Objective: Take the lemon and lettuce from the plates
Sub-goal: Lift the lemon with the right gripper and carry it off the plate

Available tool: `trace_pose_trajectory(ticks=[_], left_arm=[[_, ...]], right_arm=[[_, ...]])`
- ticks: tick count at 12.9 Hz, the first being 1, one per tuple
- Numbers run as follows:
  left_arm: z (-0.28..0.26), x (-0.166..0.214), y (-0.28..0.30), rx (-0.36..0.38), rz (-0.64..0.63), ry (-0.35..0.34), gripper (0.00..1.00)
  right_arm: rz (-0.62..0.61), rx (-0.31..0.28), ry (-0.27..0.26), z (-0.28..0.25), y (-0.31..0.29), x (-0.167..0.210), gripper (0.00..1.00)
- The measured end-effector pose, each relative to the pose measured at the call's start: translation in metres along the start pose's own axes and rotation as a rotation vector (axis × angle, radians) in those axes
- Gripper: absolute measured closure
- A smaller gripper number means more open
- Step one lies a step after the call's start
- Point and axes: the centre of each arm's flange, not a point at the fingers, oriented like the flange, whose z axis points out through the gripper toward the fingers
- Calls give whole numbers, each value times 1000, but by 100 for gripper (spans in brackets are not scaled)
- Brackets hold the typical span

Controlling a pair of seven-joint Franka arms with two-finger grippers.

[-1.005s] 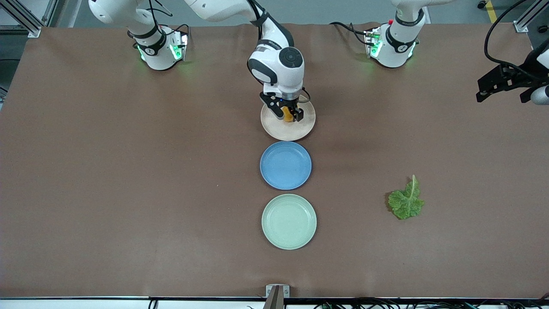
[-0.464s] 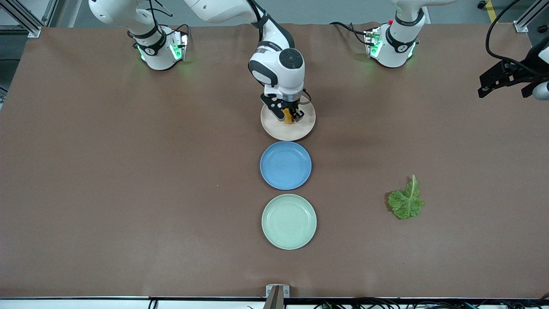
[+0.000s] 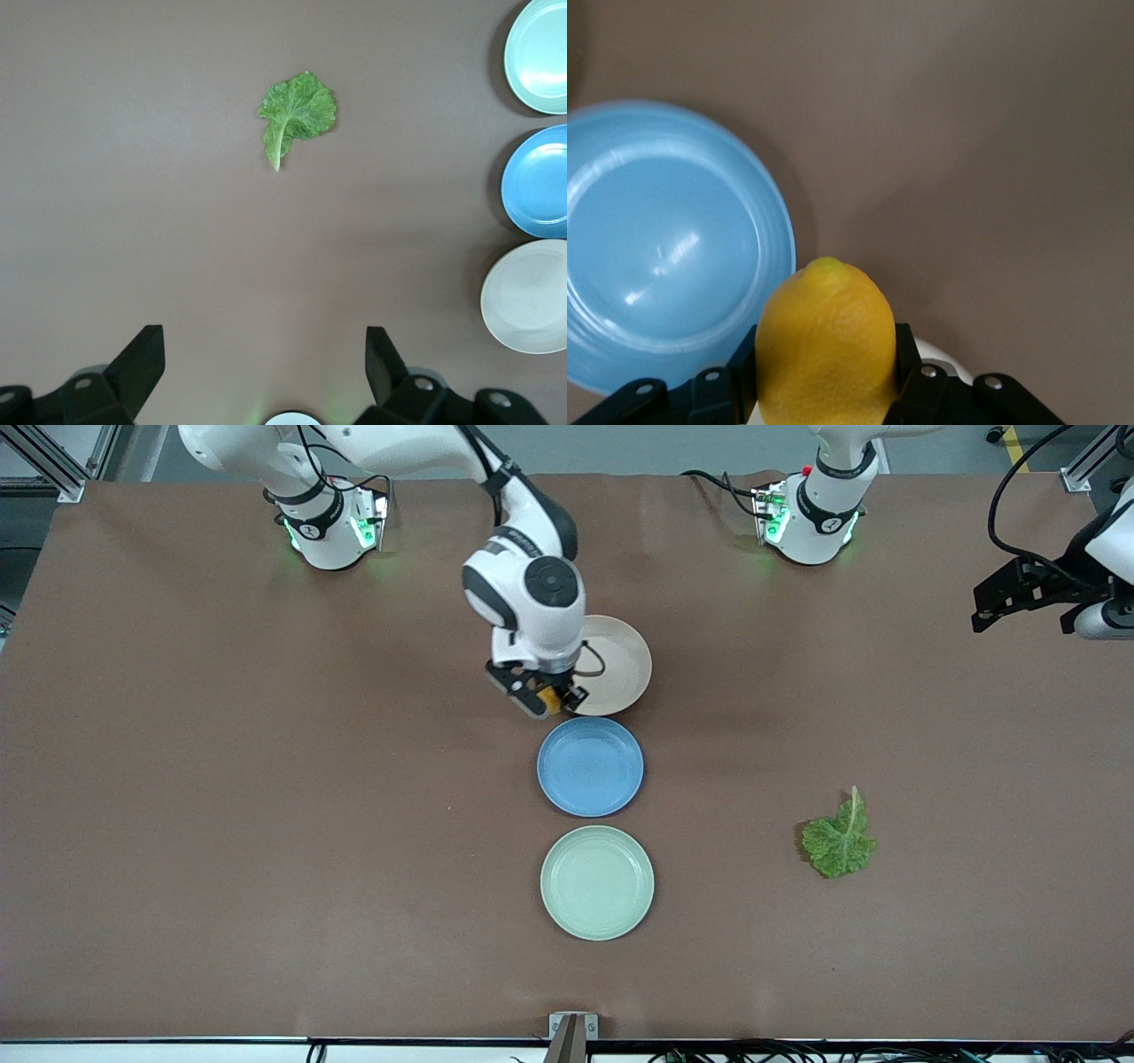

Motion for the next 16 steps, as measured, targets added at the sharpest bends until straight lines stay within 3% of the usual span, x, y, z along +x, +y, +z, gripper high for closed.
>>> trace_pose_trajectory(ticks=[5, 8, 10, 13, 16], left_arm=[[0, 0, 0, 0, -1, -1, 0], [0, 0, 2, 0, -1, -1, 0], [1, 0, 3, 0, -3, -2, 0], [1, 0, 4, 1, -2, -3, 0], [1, 0, 4, 1, -1, -3, 0]], right_arm=[[-282, -11, -25, -4, 67, 181, 39], [-479, 20, -107, 14, 111, 252, 39], [-560, 34, -127, 23, 141, 292, 39], [-645, 56, -124, 29, 184, 347, 39], [-718, 93, -61, 48, 225, 387, 39]])
